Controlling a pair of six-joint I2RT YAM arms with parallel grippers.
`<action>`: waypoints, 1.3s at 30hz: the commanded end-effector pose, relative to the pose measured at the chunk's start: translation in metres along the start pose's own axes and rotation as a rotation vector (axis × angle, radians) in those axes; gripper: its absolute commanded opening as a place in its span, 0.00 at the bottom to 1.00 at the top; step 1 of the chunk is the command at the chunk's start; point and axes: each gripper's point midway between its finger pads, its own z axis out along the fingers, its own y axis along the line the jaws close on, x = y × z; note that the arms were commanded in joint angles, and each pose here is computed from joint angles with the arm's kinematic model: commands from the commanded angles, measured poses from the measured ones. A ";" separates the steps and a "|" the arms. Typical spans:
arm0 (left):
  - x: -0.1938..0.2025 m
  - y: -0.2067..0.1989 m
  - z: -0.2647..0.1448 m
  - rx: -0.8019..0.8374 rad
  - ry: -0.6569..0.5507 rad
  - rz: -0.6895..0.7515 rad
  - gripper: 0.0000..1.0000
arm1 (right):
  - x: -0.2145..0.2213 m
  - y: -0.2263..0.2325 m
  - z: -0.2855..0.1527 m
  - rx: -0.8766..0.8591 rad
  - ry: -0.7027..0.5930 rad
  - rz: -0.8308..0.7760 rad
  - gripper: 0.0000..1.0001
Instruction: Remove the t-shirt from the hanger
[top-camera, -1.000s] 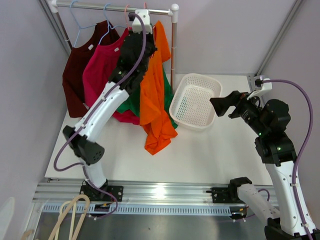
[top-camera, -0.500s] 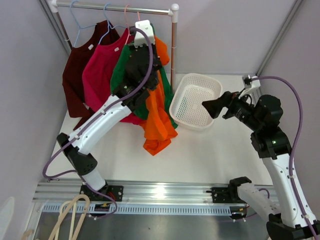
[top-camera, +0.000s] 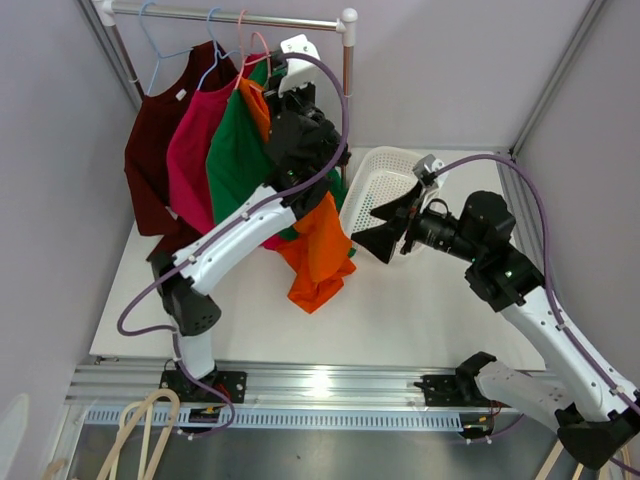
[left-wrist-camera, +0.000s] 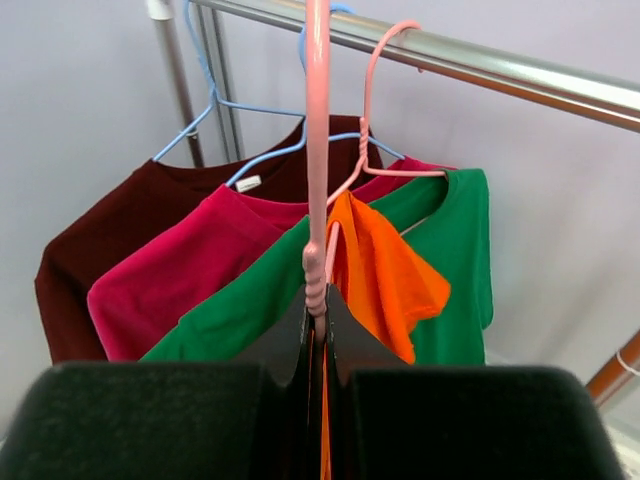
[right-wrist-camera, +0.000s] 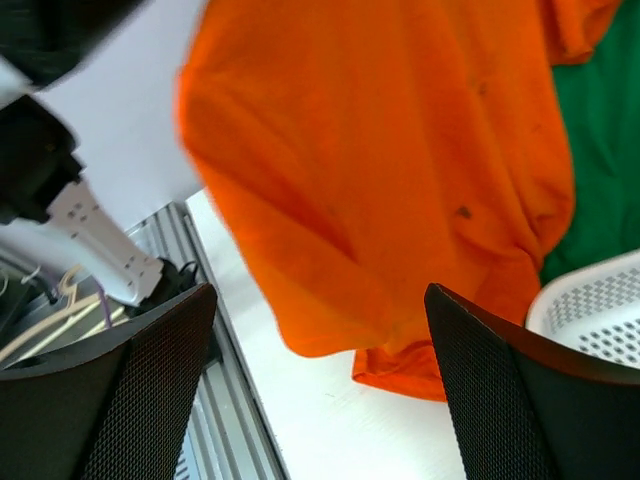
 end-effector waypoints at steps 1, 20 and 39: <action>-0.015 0.025 -0.002 -0.085 0.013 0.000 0.01 | -0.014 0.023 0.006 -0.101 -0.057 -0.097 0.89; -0.017 0.026 -0.014 -0.100 0.008 0.002 0.01 | -0.007 0.008 0.028 0.001 -0.093 -0.198 0.90; -0.035 0.020 -0.015 -0.064 -0.028 0.020 0.01 | 0.016 0.030 0.059 -0.038 -0.042 -0.178 0.49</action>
